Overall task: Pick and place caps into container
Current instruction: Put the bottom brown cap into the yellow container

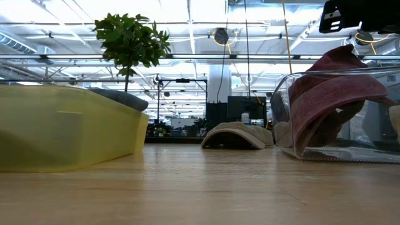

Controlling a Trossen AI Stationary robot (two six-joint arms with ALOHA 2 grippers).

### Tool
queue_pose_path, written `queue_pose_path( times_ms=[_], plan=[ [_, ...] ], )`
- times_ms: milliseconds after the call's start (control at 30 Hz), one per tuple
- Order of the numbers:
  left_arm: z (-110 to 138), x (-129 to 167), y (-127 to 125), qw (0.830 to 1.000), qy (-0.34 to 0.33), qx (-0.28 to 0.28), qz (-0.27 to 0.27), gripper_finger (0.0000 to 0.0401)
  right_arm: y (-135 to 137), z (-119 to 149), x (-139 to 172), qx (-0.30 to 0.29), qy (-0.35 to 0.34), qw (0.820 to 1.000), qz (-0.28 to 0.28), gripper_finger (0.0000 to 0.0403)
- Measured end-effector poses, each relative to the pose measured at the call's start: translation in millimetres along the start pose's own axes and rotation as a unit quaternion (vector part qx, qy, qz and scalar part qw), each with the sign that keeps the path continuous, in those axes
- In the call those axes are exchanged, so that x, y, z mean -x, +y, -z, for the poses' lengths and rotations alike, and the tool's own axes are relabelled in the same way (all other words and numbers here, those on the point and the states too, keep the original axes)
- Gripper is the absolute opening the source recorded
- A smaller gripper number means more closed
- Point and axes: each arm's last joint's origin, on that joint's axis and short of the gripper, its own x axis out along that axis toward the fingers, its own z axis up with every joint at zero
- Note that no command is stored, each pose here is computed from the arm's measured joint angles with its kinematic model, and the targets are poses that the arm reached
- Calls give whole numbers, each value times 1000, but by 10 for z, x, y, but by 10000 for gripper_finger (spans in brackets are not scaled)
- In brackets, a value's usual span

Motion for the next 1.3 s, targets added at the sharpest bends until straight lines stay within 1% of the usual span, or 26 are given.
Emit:
queue_pose_path(
  times_ms=[67, 133, 233, 333, 433, 500, 567, 633, 700, 767, 833, 933, 1167, 1300],
  plan=[
    [-7, 112, 92, 999, -43, -19, -16, 5, -1, -4, 0, 2, -2, 1000, 1, 0],
    [22, 218, 185, 996, -85, -23, -21, 4, -1, -3, 0, 2, -2, 1000, 1, 0],
    [181, 278, 281, 992, -126, -15, -24, 3, -1, -3, 0, 2, -2, 1000, 1, 0],
    [445, 122, 283, 987, -159, 6, -31, 3, -1, -3, 0, 2, -1, 1000, 0, 0],
    [734, -169, 212, 982, -186, 22, -18, 3, -1, -3, 0, 6, -1, 1000, 0, 0],
    [914, -344, 146, 979, -204, 22, -6, 2, -1, -3, 0, 6, -2, 1000, 1, 0],
    [1053, -451, 76, 971, -240, 15, -4, 2, -1, -3, 0, 6, -2, 1000, 1, 0],
    [1234, -540, 9, 966, -260, 5, -9, 2, -1, -4, 0, 6, -2, 1000, 1, 0],
    [1380, -599, -11, 961, -275, 13, -20, 2, -1, -3, 0, 6, -2, 1000, 1, 0],
    [1447, -617, 9, 958, -282, 33, -29, 2, -1, -3, 0, 7, -2, 1000, 0, 0],
    [1494, -634, 27, 960, -272, 59, -26, 2, -1, -2, 0, 7, -1, 1000, 0, 0],
    [1502, -641, 53, 959, -270, 83, -26, 2, -1, -2, 0, 7, -1, 1000, 0, 0],
    [1480, -633, 63, 958, -271, 91, -25, 7, -3, -10, 0, 7, -5, 1000, 2, 0],
    [1494, -643, 58, 962, -262, 71, -29, 4, -3, -10, 0, 11, -5, 1000, 2, 0]
  ],
)
